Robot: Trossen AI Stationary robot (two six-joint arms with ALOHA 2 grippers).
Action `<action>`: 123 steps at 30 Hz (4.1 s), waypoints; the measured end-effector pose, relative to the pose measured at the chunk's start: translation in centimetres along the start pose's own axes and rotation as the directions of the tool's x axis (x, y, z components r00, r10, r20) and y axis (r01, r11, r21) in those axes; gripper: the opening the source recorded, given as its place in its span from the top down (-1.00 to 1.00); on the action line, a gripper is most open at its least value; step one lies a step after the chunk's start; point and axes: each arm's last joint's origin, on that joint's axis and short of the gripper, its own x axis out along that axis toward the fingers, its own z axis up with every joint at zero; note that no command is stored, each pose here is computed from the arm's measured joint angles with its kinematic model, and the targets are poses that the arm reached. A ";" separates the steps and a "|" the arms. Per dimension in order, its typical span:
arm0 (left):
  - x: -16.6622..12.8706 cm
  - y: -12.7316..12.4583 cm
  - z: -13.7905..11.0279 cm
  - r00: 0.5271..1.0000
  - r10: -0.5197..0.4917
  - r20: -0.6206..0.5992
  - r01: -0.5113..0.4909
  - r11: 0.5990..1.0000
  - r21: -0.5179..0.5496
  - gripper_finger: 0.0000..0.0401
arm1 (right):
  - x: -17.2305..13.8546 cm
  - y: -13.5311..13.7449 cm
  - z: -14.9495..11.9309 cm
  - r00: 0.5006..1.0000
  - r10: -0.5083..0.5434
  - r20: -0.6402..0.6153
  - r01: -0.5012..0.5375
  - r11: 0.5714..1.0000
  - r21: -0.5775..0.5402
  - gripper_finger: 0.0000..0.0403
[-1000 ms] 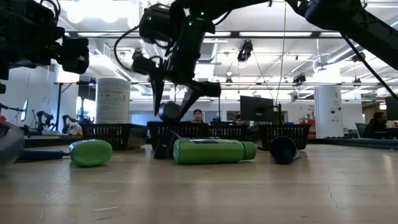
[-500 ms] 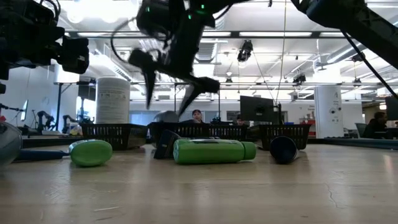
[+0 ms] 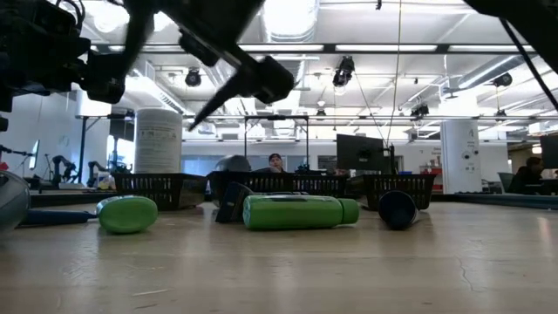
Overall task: Pick & Place Travel size toiletries
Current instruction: Put the deodorant into the middle left bin
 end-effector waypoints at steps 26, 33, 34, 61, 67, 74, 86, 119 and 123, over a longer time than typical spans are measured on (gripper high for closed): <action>0.0 0.0 0.0 1.000 0.000 0.000 0.000 1.000 0.000 -0.06 | -10.0 -7.7 -8.6 0.778 -0.626 -0.053 0.613 0.739 0.279 -0.35; 0.0 0.0 0.0 1.000 0.000 0.001 0.000 1.000 0.000 -0.06 | -12.4 -12.4 -8.0 0.862 -0.504 -0.057 0.492 0.805 0.331 -0.23; 0.0 0.0 0.0 1.000 0.000 0.001 0.000 1.000 0.001 -0.06 | -12.4 -13.1 -8.1 0.875 -0.481 -0.056 0.469 0.813 0.346 -0.22; 0.0 0.3 0.2 0.995 0.096 0.022 -0.028 0.487 -0.873 -0.06 | -10.1 -22.4 -7.1 0.965 -0.252 -0.077 0.263 0.943 0.203 -0.46; -0.1 0.5 0.5 0.982 0.186 0.045 -0.030 0.380 -0.924 -0.06 | -10.0 -22.3 -5.0 0.977 -0.211 -0.023 0.210 0.948 0.238 -0.47; -0.1 0.7 2.4 0.966 0.229 0.123 0.046 0.314 -0.948 -0.06 | -9.9 -21.9 -3.1 0.989 -0.146 0.020 0.134 0.948 0.288 -0.38; 1.1 0.0 6.3 0.867 -0.082 -0.492 -0.327 0.651 -0.685 -0.05 | -9.9 -21.8 -3.6 0.990 -0.142 0.002 0.137 0.953 0.269 -0.25; 17.1 -12.2 4.6 0.469 -0.161 -0.869 0.548 0.824 0.144 -0.37 | -10.0 -21.1 -7.5 0.989 -0.125 -0.076 0.131 0.988 0.085 -0.72; 17.9 -12.5 3.9 0.448 -0.165 -0.879 0.574 0.807 0.140 -0.40 | -10.0 -21.1 -7.5 0.989 -0.125 -0.076 0.131 0.988 0.083 -0.75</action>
